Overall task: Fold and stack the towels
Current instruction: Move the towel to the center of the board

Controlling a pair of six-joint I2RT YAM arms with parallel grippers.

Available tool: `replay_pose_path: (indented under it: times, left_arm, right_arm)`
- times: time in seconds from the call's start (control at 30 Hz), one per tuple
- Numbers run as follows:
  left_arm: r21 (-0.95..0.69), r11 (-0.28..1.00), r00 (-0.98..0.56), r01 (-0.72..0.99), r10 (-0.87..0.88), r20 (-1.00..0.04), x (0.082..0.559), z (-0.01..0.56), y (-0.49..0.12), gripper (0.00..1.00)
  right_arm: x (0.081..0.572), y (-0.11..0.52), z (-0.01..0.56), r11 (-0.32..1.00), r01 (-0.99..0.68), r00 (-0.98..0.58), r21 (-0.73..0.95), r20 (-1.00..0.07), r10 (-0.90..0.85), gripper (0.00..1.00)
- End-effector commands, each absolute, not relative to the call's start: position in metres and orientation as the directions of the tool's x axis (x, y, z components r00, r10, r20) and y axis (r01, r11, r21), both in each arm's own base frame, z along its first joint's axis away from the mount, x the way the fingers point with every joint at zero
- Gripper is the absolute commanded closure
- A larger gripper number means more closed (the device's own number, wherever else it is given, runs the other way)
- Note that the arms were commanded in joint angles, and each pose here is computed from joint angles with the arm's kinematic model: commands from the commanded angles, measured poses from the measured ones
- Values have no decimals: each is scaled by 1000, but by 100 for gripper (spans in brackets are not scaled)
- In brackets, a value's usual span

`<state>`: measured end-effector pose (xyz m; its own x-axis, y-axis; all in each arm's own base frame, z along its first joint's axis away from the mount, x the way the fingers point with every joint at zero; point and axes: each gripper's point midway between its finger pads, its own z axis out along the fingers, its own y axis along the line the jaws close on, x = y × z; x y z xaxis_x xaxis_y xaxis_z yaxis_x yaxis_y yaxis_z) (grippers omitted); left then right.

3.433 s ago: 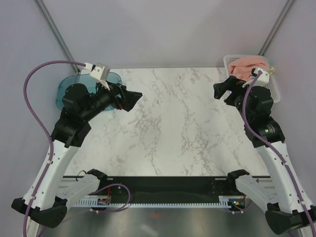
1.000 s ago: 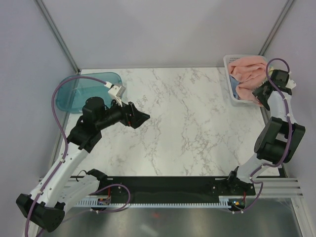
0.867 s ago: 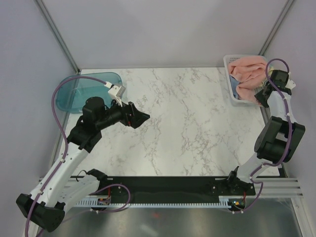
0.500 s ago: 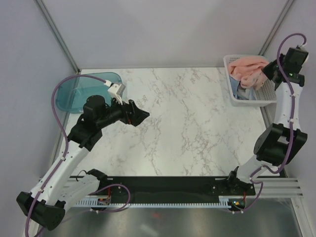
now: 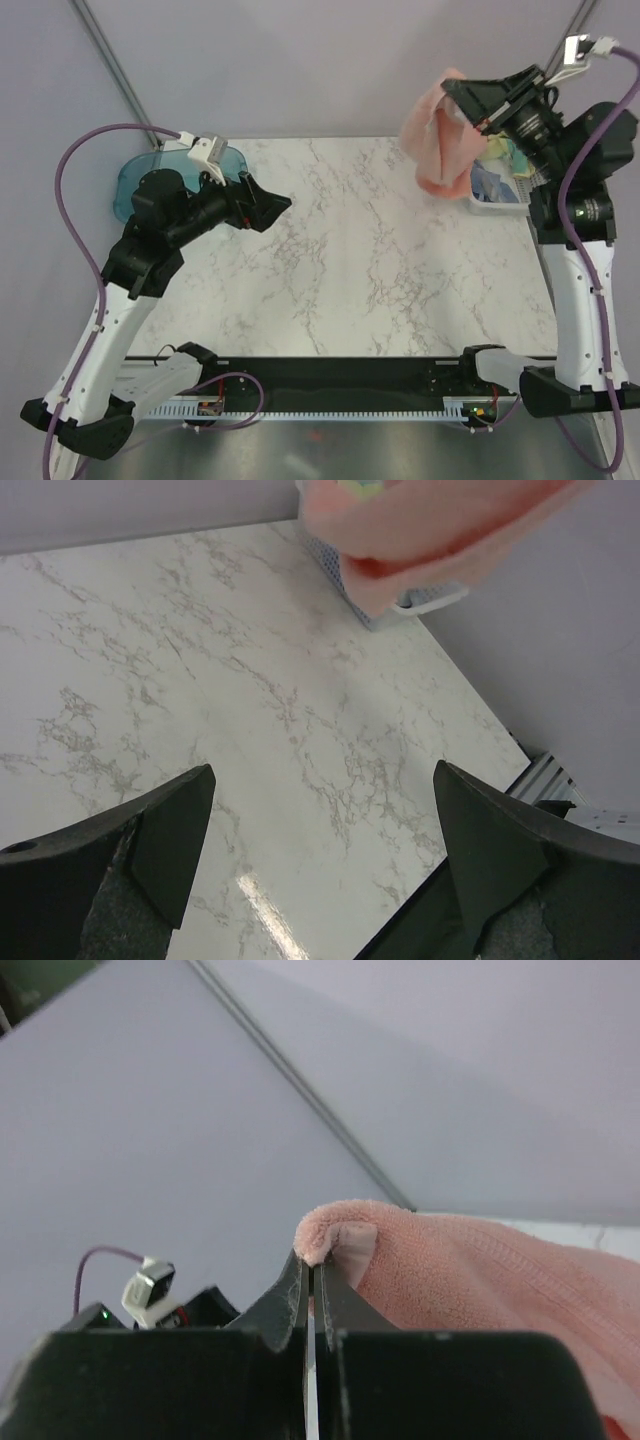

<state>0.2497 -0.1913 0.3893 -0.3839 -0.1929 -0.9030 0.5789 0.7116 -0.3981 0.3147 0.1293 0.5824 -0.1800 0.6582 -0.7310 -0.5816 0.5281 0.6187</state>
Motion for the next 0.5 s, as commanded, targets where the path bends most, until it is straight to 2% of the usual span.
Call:
replay_pose_path:
  times: [0.0, 0.1, 0.17, 0.27, 0.37, 0.47]
  left_arm:
    - [-430, 742, -431, 514, -210, -877, 238, 385, -179, 2]
    - [-461, 748, -491, 479, -207, -846, 236, 363, -180, 3]
    - [-484, 764, -544, 428, -210, -812, 239, 337, -178, 3]
    - [-503, 802, -593, 321, -244, -767, 244, 306, -169, 4]
    - [-516, 831, -603, 208, -306, -737, 251, 288, -151, 4]
    - [-514, 848, -589, 132, -350, -729, 261, 283, -138, 3]
  right_arm:
    - [343, 170, 485, 488, -450, -410, 747, -659, 630, 100]
    - [342, 230, 394, 512, -376, -573, 772, -628, 526, 100]
    - [324, 279, 333, 556, -384, -664, 737, -639, 388, 100]
    - [312, 330, 228, 655, -327, -789, 681, -578, 207, 100]
    - [298, 358, 175, 715, -372, -816, 592, -575, 51, 99]
    - [306, 351, 163, 775, -379, -808, 506, -589, -10, 77]
